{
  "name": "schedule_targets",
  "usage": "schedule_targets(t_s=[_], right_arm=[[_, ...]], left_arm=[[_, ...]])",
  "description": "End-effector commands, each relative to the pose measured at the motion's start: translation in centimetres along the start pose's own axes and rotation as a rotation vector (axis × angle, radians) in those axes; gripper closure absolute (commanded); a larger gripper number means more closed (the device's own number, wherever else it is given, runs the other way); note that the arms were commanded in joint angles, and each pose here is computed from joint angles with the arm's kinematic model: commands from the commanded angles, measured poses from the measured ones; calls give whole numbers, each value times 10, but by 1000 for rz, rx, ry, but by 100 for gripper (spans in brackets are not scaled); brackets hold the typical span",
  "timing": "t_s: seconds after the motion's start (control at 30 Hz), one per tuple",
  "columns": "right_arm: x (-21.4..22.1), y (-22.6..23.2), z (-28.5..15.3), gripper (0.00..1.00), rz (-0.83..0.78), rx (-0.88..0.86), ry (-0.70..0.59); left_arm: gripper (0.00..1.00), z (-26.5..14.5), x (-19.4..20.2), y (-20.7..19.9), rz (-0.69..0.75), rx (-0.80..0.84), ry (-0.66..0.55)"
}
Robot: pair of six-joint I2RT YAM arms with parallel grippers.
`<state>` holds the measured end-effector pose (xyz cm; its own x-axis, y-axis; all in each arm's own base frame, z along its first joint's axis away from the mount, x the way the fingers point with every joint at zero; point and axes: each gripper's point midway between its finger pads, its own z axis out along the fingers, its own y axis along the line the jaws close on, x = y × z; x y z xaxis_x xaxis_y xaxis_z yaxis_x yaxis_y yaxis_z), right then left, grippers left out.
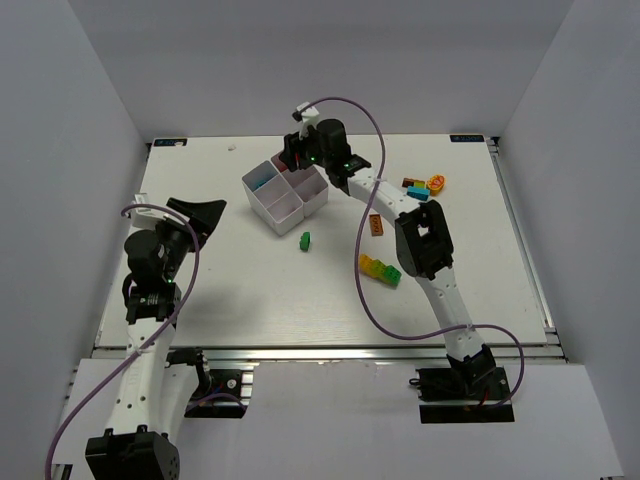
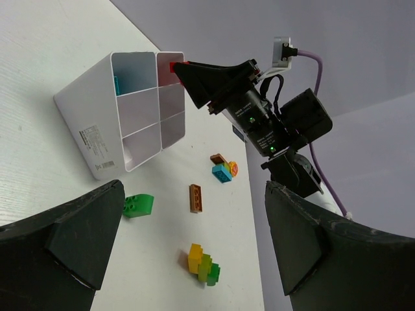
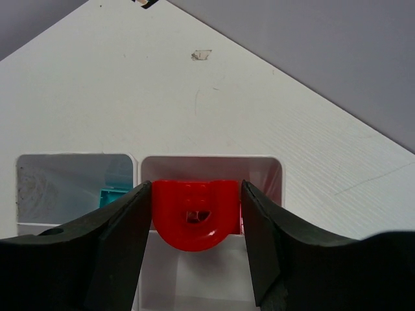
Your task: Sort the legos into containers by color
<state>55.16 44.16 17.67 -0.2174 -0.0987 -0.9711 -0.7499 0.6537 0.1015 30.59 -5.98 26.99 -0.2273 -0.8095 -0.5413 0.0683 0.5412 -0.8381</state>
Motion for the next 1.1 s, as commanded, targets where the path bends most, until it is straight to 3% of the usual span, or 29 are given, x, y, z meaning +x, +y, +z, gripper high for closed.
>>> schedule_targets(t_s=[0.0, 0.33, 0.5, 0.6, 0.67, 0.7, 0.77, 0.93, 1.07], right_arm=[[-30, 2, 7, 38, -42, 10, -102], [-21, 2, 11, 30, -46, 13, -93], [-41, 7, -5, 31, -72, -4, -132], [-89, 17, -38, 29, -190, -47, -226], [-102, 20, -71, 21, -294, -52, -247], [-110, 14, -83, 11, -317, -29, -283], [-111, 9, -114, 11, -333, -18, -270], [-76, -47, -179, 11, -102, -40, 46], [-50, -94, -247, 20, -20, 66, 129]], left_arm=[[2, -4, -8, -10, 27, 17, -22], [2, -5, -8, -9, 31, 12, -24], [2, -5, -9, -10, 33, 14, -26], [2, -4, -11, -12, 34, 22, -35], [2, -4, -15, -15, 38, 28, -49], [2, -3, -18, -15, 40, 28, -63], [2, -4, -22, -17, 44, 28, -82], [2, -4, -25, -27, 72, 74, -93], [2, -3, -15, -33, 68, 134, -42]])
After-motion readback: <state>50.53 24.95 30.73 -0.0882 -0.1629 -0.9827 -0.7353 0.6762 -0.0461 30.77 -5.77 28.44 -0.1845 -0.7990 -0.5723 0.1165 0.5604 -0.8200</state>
